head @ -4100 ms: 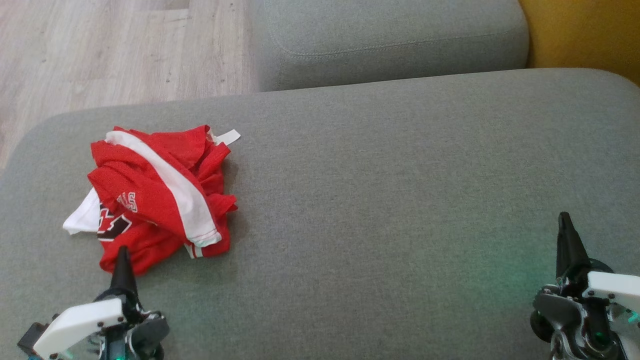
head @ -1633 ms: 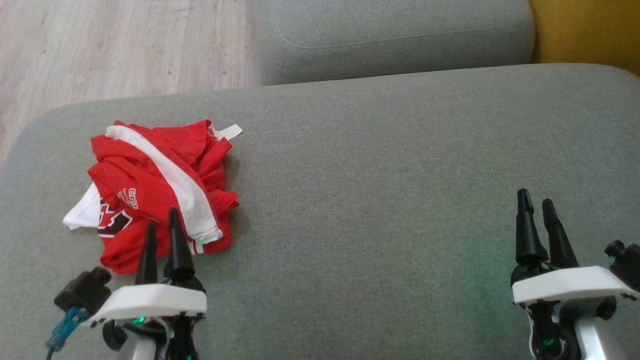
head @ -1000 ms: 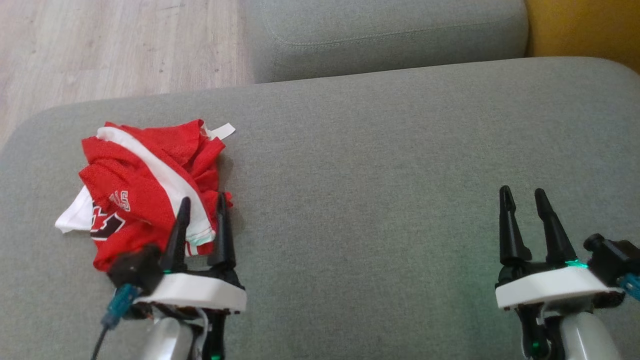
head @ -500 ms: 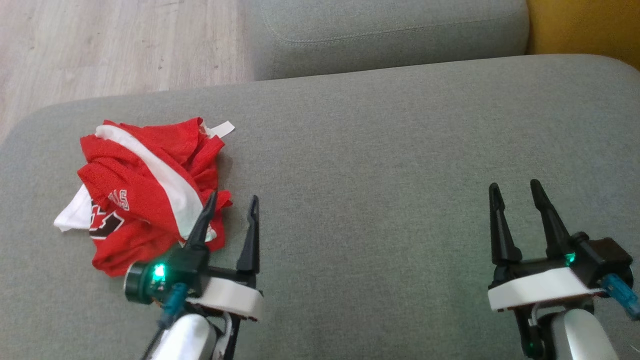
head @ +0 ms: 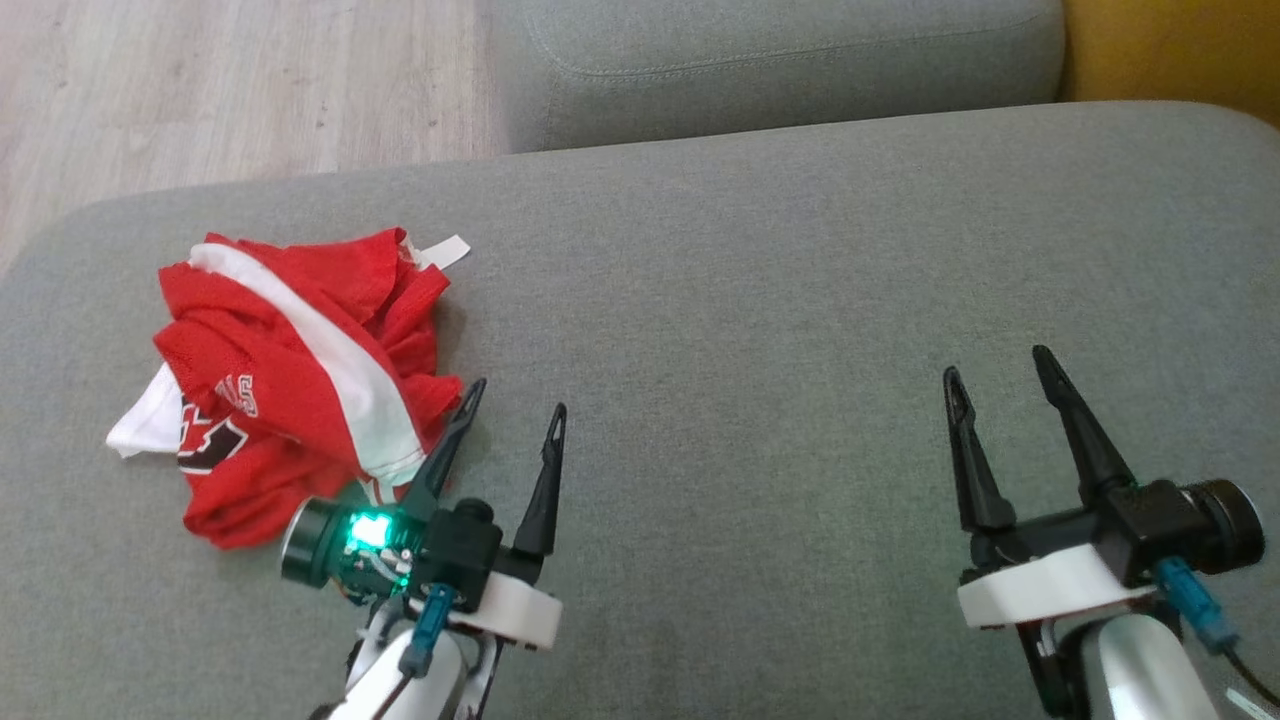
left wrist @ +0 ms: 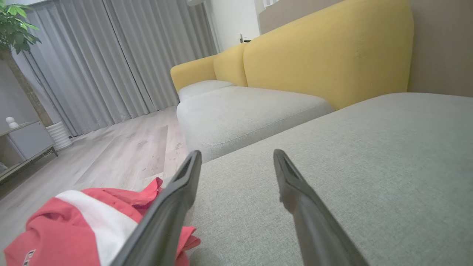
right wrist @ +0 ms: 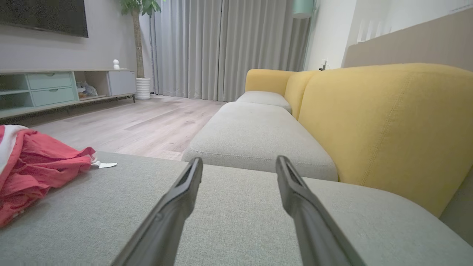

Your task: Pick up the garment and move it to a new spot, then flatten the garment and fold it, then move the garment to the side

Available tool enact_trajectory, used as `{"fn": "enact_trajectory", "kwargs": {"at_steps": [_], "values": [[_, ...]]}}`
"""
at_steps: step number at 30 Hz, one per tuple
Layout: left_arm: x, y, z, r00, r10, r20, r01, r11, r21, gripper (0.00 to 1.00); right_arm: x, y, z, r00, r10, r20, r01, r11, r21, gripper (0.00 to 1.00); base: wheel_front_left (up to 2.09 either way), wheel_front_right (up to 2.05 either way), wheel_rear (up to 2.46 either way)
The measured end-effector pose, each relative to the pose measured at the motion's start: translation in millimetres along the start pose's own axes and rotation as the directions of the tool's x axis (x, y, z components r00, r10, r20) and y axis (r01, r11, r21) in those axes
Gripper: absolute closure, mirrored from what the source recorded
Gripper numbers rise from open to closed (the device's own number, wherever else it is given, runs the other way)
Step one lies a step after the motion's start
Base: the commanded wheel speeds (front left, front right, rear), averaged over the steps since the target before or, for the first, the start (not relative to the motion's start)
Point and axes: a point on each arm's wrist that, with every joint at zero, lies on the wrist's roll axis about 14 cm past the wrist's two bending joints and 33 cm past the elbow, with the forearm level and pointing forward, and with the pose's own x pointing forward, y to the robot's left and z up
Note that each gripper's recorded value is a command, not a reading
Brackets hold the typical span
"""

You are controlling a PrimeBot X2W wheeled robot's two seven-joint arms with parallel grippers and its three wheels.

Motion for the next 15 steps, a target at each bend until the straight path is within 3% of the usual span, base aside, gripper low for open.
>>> {"fn": "enact_trajectory", "kwargs": {"at_steps": [5, 15], "values": [[4, 10, 12, 0.997, 0.063, 0.035, -0.060, 0.995, -0.085, 0.00, 1, -1, 1, 1.000, -0.003, 0.011, 0.003, 1.000, 0.002, 0.00, 0.00, 0.00, 0.00], [-5, 31, 10, 0.982, 0.186, 0.023, -0.174, 0.950, -0.258, 0.00, -6, -11, -16, 0.998, -0.056, -0.020, 0.059, 0.987, 0.148, 0.00, 0.00, 0.00, 0.00]]}}
